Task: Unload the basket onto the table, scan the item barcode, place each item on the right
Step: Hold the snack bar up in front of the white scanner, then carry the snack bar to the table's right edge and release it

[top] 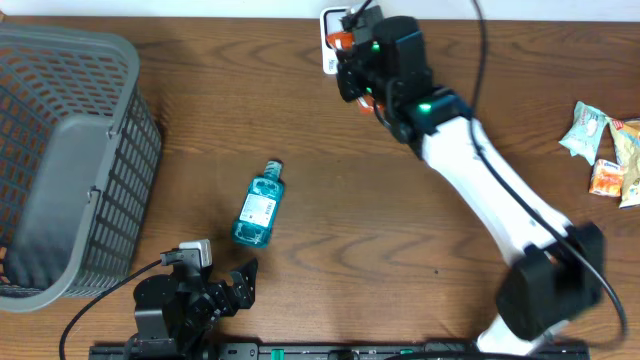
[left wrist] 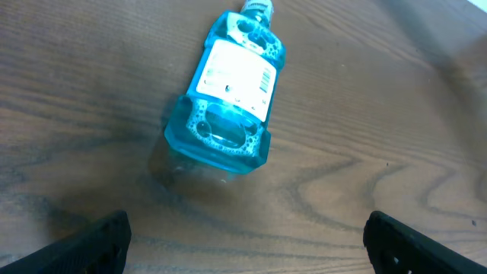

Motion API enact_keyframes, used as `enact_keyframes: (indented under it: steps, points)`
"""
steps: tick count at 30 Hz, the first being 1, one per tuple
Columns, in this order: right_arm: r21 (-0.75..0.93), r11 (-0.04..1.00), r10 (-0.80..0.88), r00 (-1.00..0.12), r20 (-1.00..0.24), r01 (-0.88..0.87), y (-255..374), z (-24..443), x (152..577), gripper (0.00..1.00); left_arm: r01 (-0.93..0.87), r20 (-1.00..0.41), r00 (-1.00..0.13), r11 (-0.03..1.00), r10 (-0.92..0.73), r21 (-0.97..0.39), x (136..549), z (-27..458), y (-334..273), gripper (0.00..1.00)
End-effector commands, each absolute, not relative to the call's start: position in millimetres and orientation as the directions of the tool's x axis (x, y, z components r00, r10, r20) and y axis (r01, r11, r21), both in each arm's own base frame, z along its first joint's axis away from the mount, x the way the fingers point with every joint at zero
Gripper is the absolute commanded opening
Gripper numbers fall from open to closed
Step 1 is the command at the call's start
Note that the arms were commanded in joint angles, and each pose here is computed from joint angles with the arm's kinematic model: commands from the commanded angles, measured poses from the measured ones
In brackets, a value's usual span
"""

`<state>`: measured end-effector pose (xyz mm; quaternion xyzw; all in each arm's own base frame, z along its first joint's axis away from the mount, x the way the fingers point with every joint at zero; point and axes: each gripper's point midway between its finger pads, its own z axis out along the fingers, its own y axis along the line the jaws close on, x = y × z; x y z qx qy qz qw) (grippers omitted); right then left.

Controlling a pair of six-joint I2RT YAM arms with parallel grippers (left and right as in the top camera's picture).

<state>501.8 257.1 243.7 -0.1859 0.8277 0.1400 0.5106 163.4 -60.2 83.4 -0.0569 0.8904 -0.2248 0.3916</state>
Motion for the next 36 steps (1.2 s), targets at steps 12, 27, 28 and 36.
enact_keyframes:
  steps: [12,27,28,36]
  points:
    - [-0.344,0.92,-0.338,0.065,-0.939,-0.19,256,243,604,0.01,0.064,-0.668,-0.688,0.893,-0.284,-0.446,162,83,-59,0.98]
    - [-0.314,0.948,-0.298,0.191,-0.935,-0.058,272,259,669,0.01,0.064,-0.668,-0.688,0.893,-0.284,-0.446,162,83,-59,0.98]
    - [-0.316,0.947,-0.301,0.184,-0.936,-0.06,272,255,669,0.01,0.064,-0.668,-0.688,0.893,-0.284,-0.446,162,83,-59,0.98]
    - [-0.371,0.919,-0.366,0.059,-0.929,-0.131,287,207,669,0.01,0.064,-0.668,-0.688,0.893,-0.284,-0.446,162,83,-59,0.98]
